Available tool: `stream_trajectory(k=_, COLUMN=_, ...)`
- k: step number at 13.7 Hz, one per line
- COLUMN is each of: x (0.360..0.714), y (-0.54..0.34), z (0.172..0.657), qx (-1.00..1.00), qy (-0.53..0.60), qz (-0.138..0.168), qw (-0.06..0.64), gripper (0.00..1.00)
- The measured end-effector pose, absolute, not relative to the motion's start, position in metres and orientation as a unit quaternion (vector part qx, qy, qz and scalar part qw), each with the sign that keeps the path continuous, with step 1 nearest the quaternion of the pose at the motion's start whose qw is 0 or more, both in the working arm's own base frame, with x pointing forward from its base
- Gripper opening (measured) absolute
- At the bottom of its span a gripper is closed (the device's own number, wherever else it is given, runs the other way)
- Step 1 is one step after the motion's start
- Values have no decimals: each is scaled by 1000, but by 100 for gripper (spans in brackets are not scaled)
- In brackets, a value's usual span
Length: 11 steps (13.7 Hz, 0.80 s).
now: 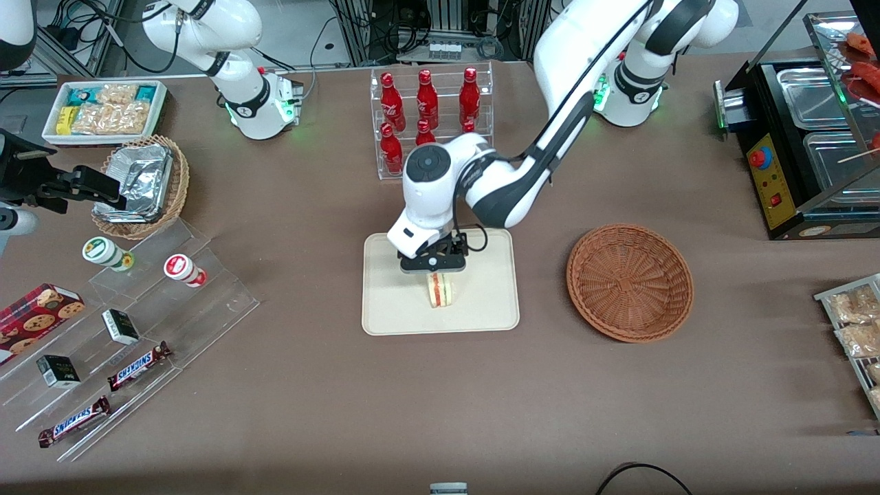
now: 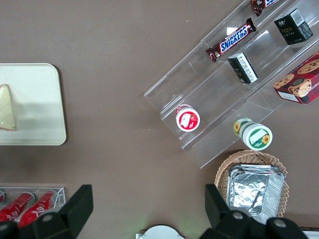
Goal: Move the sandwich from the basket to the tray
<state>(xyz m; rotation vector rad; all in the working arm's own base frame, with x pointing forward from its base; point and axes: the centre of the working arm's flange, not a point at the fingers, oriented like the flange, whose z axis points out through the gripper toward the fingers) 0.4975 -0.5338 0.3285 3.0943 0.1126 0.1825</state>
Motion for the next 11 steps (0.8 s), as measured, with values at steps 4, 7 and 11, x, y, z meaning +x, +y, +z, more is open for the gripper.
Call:
stream_trajectory(k=4, x=536, y=-458, z=424, qx=992, qy=106, qz=64, qw=-4, gripper=100)
stream_trajectory(k=7, x=570, y=-383, z=472, qx=984, qy=164, qz=76, qw=0, gripper=100)
stream_trajectory(k=11, x=581, y=-283, z=525, qx=986, qy=160, qz=44, qw=-10, gripper=100)
